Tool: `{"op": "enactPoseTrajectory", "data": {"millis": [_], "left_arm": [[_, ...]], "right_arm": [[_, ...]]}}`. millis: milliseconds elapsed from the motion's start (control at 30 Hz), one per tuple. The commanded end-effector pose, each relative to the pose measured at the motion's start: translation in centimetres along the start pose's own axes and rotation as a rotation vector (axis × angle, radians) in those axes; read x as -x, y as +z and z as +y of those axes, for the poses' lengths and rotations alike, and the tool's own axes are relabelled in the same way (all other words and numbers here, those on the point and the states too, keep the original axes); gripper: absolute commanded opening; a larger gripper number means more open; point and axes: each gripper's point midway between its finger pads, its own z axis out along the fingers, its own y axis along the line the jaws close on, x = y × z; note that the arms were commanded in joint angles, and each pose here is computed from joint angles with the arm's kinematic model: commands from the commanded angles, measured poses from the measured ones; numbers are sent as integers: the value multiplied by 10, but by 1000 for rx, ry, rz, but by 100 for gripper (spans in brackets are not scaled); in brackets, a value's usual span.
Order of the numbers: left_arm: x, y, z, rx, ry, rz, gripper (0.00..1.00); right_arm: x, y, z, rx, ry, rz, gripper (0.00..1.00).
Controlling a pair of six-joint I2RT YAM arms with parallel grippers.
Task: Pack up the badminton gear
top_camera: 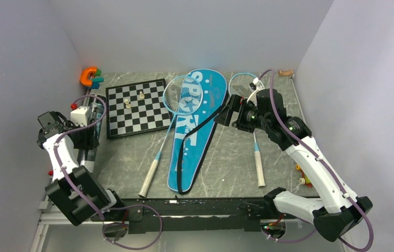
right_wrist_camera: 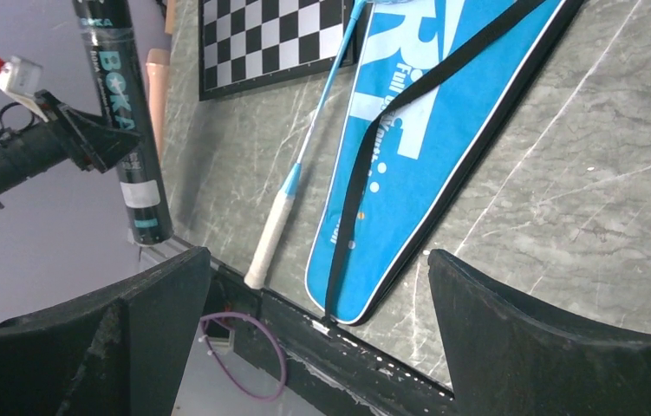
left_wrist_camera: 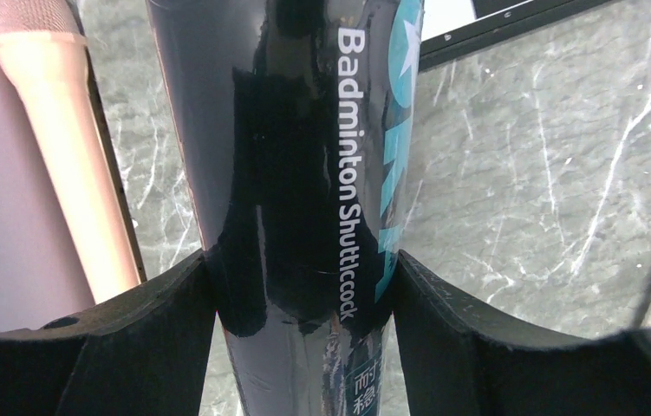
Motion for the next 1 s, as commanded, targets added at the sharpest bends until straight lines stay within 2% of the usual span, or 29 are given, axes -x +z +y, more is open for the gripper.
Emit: {"op": "enactPoseTrajectory", "data": {"millis": [0, 300, 433, 500, 567, 667, 733, 767, 800, 967], "left_arm": [[-4, 15, 23, 49, -35, 11, 2], [-19, 38, 41, 90, -122, 83, 5], [-30, 46, 42, 94, -142, 112, 12], [-37, 48, 43, 104, -138, 135, 24], [-38, 45, 45, 121, -123, 140, 29], [-30, 36, 42, 124, -93, 108, 66], [-19, 26, 37, 111, -73, 76, 81], [-11, 19, 34, 108, -63, 58, 95], [-2, 12, 30, 103, -51, 35, 99], [50, -34, -1, 68, 27, -103, 99]], "right_arm": [[4, 0, 1, 11, 11, -22, 100], [-8, 5, -9, -6, 37, -2, 100], [-11, 9, -13, -15, 41, 8, 100], [-14, 13, -18, -27, 46, 17, 100], [-17, 17, -23, -35, 54, 26, 100], [-20, 24, -31, -49, 68, 37, 100], [-21, 28, -37, -56, 79, 46, 100], [-21, 30, -39, -57, 83, 50, 100], [-20, 31, -41, -60, 86, 51, 100], [-18, 40, -53, -86, 101, 64, 100]]}}
